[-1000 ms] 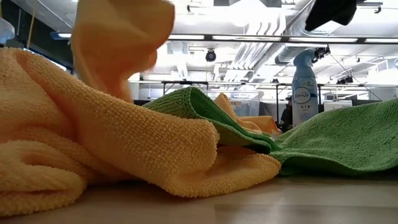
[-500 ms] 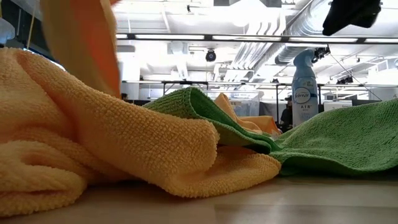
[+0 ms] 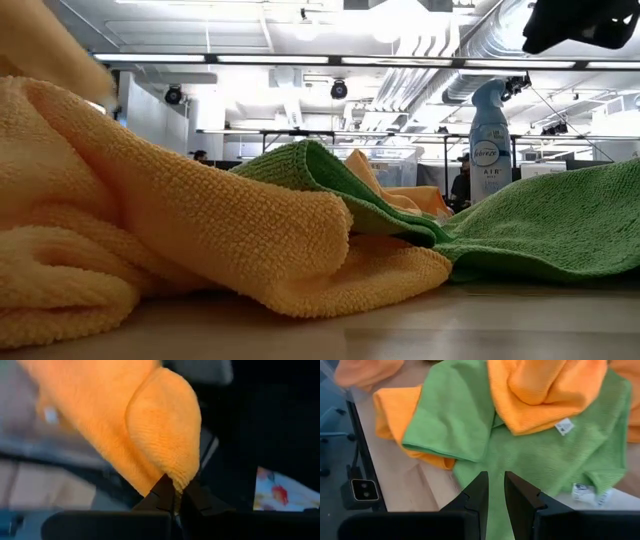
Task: Sort microfiber towel by color & place in baskets
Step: Put the orange microfiber towel into the bottom transparent bin
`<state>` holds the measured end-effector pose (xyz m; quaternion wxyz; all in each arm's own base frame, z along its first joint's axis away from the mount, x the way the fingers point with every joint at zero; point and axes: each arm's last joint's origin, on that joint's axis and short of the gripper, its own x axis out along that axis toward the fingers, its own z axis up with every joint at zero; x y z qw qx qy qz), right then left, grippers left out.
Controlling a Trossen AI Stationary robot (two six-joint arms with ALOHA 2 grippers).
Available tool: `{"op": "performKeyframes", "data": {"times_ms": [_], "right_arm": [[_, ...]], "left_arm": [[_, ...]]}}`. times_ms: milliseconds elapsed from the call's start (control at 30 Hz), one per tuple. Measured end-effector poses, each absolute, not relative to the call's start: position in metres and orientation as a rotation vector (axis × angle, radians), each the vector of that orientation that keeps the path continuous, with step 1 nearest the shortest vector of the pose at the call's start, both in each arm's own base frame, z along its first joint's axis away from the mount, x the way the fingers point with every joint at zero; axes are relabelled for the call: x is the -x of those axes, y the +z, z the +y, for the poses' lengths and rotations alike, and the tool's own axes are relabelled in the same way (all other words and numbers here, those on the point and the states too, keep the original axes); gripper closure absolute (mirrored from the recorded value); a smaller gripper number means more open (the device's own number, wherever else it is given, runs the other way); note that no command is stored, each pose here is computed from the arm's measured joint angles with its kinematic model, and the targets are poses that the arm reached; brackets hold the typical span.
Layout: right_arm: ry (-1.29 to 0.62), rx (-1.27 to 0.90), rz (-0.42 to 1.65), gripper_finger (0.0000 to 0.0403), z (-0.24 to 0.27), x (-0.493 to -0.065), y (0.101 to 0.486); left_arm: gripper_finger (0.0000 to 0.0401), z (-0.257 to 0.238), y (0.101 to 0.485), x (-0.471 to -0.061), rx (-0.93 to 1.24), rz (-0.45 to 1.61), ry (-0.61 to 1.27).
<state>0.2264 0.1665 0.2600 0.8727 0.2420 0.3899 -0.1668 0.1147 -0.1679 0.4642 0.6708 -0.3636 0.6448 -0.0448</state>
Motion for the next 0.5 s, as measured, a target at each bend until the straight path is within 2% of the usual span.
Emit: {"op": "performKeyframes", "data": {"times_ms": [233,500], "right_arm": [[-0.348,-0.508,0.813,0.0348,0.175,-0.236,0.248],[-0.355,-0.503,0.815,0.0348,0.175,-0.238,0.245]], "left_arm": [[0.0401,-0.198,0.449,-0.096,0.809,1.582,-0.016],[0.0401,-0.226,0.438,-0.075,0.835,1.975,0.097]]}}
